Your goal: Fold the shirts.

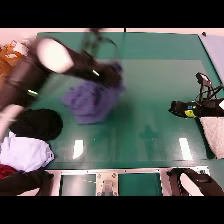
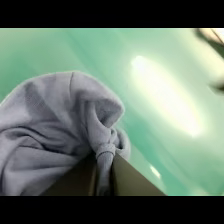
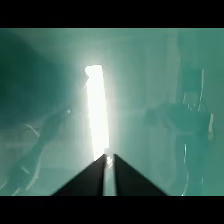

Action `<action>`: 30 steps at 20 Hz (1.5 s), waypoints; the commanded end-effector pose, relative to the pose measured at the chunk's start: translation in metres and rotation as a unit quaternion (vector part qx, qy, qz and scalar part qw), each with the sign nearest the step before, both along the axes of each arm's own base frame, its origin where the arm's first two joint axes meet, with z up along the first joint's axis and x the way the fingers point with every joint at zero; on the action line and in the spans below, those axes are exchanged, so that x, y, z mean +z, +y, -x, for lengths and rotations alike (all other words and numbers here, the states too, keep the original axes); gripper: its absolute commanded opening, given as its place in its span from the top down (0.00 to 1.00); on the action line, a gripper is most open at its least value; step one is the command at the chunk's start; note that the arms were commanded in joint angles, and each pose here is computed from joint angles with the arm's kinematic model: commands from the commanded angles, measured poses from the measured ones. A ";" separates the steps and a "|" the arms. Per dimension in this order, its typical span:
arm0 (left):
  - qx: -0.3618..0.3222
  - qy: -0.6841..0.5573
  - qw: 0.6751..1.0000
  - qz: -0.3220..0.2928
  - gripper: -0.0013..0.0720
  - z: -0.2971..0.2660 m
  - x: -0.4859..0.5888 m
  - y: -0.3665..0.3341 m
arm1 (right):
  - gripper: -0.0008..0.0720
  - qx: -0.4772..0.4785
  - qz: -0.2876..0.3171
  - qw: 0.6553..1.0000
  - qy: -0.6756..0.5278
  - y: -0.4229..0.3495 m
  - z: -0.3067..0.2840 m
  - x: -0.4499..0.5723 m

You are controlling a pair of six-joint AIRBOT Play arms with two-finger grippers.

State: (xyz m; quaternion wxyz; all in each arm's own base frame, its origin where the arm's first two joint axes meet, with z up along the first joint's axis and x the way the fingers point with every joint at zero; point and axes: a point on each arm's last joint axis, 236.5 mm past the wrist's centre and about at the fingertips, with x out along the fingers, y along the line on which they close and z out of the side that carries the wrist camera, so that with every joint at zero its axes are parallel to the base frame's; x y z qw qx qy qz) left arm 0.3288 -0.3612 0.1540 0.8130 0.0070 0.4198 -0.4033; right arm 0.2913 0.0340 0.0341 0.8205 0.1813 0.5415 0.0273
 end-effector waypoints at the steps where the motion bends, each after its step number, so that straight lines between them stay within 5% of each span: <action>1: -0.036 0.114 0.993 -0.007 0.09 0.063 -0.082 -0.067 | 0.59 -0.007 0.003 1.000 -0.011 -0.007 -0.005 0.005; 2: -0.034 0.151 0.988 -0.009 0.02 0.071 -0.098 -0.074 | 0.55 -0.009 0.004 1.000 -0.015 -0.008 -0.007 0.007; 6: -0.018 0.176 0.983 -0.041 0.02 0.050 -0.096 -0.034 | 0.31 -0.007 0.001 1.000 -0.003 -0.007 -0.001 0.008; 11: 0.108 0.121 0.979 -0.119 0.02 -0.040 -0.067 0.113 | 0.28 -0.009 -0.065 0.995 0.070 0.029 0.030 -0.049; 18: 0.237 0.132 0.955 -0.123 0.02 -0.096 -0.081 0.241 | 0.29 0.028 -0.136 0.986 0.094 0.128 0.013 -0.121; 20: 0.238 0.134 0.953 -0.130 0.02 -0.101 -0.089 0.252 | 0.42 0.029 -0.128 0.985 0.109 0.133 0.006 -0.137; 22: 0.238 0.135 0.952 -0.139 0.02 -0.106 -0.099 0.259 | 0.95 0.040 -0.110 0.987 0.107 0.124 -0.005 -0.142; 30: 0.259 0.148 0.949 -0.099 0.02 -0.134 -0.155 0.245 | 0.96 0.004 -0.009 1.000 -0.007 -0.002 -0.100 -0.092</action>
